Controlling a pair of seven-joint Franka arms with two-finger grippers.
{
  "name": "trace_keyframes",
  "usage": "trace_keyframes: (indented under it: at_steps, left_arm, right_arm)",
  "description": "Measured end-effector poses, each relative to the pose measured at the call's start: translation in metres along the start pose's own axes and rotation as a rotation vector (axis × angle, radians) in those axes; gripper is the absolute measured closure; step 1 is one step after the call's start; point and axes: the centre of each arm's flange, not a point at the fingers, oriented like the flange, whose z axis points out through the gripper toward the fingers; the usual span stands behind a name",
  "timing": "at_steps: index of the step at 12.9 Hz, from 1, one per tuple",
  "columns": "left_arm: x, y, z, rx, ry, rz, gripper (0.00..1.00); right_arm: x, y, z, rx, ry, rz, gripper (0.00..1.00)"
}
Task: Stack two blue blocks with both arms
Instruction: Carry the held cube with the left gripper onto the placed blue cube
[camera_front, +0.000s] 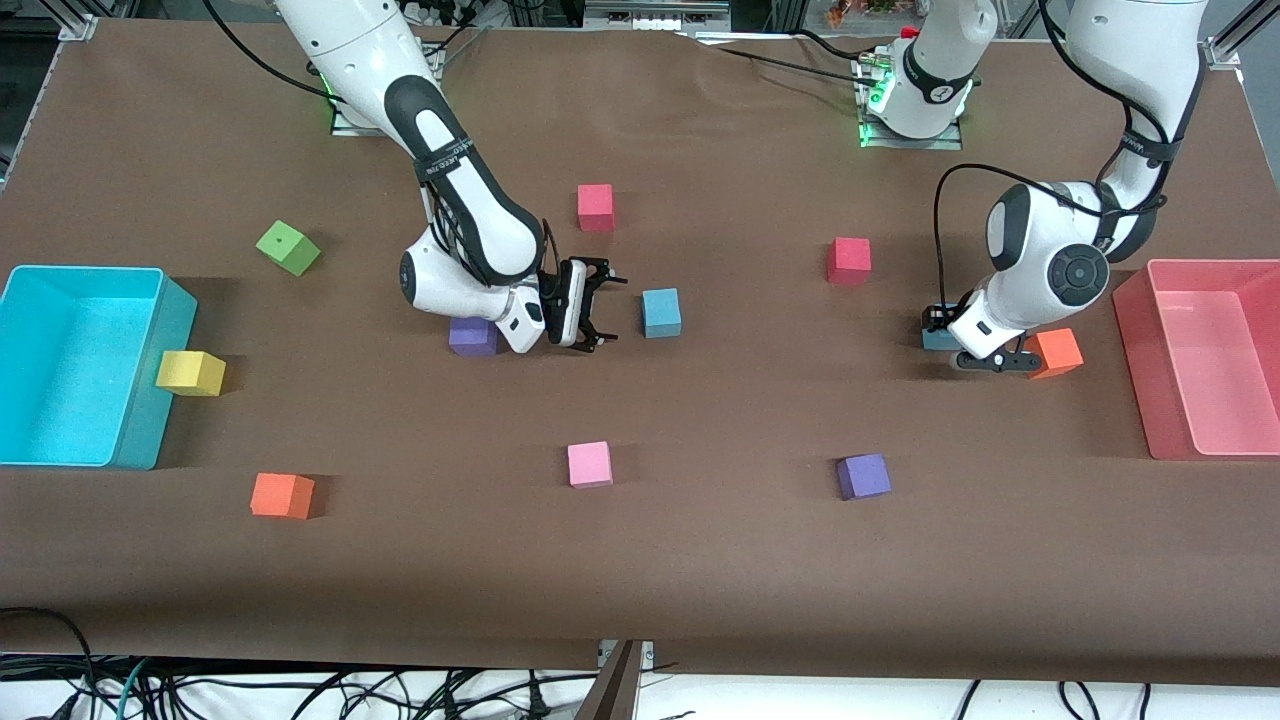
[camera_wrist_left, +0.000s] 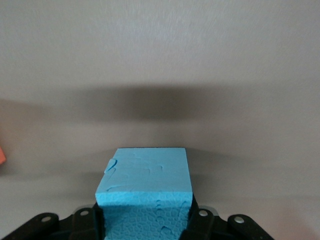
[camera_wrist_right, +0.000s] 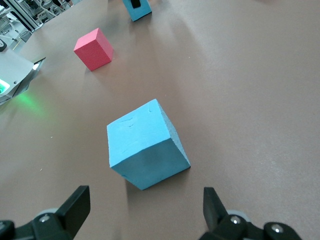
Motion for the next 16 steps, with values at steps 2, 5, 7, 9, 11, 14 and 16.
trace_keyframes:
  at_steps: [2, 5, 7, 9, 11, 14, 16]
  left_arm:
    - [0.005, 0.004, -0.022, -0.002, 0.043, 0.007, 0.46]
    - [0.006, 0.025, -0.082, -0.008, 0.059, 0.047, 0.46]
    - [0.007, 0.059, -0.127, -0.011, 0.065, 0.093, 0.46]
    - [0.009, 0.095, -0.156, -0.013, 0.092, 0.111, 0.46]
    - [0.002, 0.143, -0.163, -0.017, 0.105, 0.093, 0.46]
    - [-0.022, 0.239, -0.164, -0.062, 0.097, 0.041, 0.46]
    - [-0.031, 0.296, -0.161, -0.112, 0.073, -0.009, 0.46]
  right_arm:
    - [0.0, 0.0, 0.0, 0.0, 0.0, 0.0, 0.0]
    - [0.0, 0.0, 0.0, 0.0, 0.001, -0.001, 0.0]
    - [0.0, 0.0, 0.0, 0.0, 0.001, -0.001, 0.0]
    - [0.0, 0.0, 0.0, 0.0, 0.001, -0.001, 0.0]
    - [0.0, 0.0, 0.0, 0.0, 0.001, -0.001, 0.0]
    - [0.0, 0.0, 0.0, 0.001, 0.001, -0.001, 0.0]
    - [0.0, 0.0, 0.0, 0.001, 0.001, -0.001, 0.0]
